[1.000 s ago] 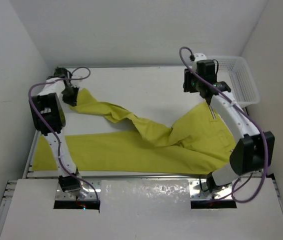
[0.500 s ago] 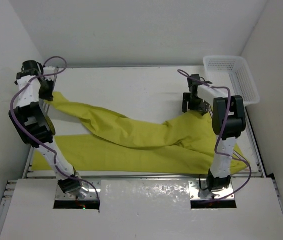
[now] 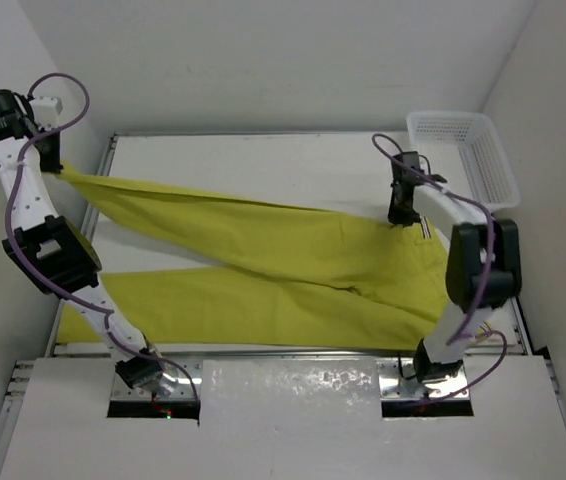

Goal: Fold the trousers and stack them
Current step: Fold the trousers

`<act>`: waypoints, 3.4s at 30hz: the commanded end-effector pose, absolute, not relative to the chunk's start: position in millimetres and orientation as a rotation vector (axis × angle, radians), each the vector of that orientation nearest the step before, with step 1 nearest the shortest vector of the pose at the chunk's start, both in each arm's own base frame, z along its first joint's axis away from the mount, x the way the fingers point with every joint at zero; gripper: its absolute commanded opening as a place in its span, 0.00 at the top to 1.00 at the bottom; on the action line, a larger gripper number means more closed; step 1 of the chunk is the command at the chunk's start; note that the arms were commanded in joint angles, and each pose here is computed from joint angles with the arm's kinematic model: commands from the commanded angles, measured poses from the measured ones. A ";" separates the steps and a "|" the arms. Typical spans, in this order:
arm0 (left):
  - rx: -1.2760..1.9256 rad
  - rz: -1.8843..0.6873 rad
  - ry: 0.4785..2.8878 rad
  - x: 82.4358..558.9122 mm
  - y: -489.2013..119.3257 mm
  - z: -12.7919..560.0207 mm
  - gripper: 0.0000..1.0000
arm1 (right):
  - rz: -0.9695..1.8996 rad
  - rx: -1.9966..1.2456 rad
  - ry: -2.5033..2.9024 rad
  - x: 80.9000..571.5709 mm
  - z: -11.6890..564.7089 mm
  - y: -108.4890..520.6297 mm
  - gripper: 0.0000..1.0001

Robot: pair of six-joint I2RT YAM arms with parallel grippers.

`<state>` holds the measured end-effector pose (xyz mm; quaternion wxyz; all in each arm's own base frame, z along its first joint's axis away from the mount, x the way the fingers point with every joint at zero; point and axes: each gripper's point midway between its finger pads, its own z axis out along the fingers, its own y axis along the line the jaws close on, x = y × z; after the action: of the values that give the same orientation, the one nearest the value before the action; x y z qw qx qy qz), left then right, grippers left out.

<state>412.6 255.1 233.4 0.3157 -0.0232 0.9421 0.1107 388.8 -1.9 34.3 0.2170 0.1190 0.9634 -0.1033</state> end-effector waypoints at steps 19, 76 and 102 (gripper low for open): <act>-0.081 0.146 2.472 382.2 254.2 235.6 1.00 | -0.133 0.647 1.827 315.5 147.8 -67.7 1.00; -0.052 -0.032 2.312 370.7 251.8 257.9 1.00 | -0.366 1.241 1.882 294.0 190.1 -180.7 1.00; -0.062 0.145 2.538 288.3 260.2 243.7 1.00 | -0.392 1.374 1.817 255.7 168.6 -188.0 1.00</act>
<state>325.3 202.9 230.6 0.3086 -0.0240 0.9478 -0.0770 297.1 -155.2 163.5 0.3901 0.4830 0.7791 -0.0867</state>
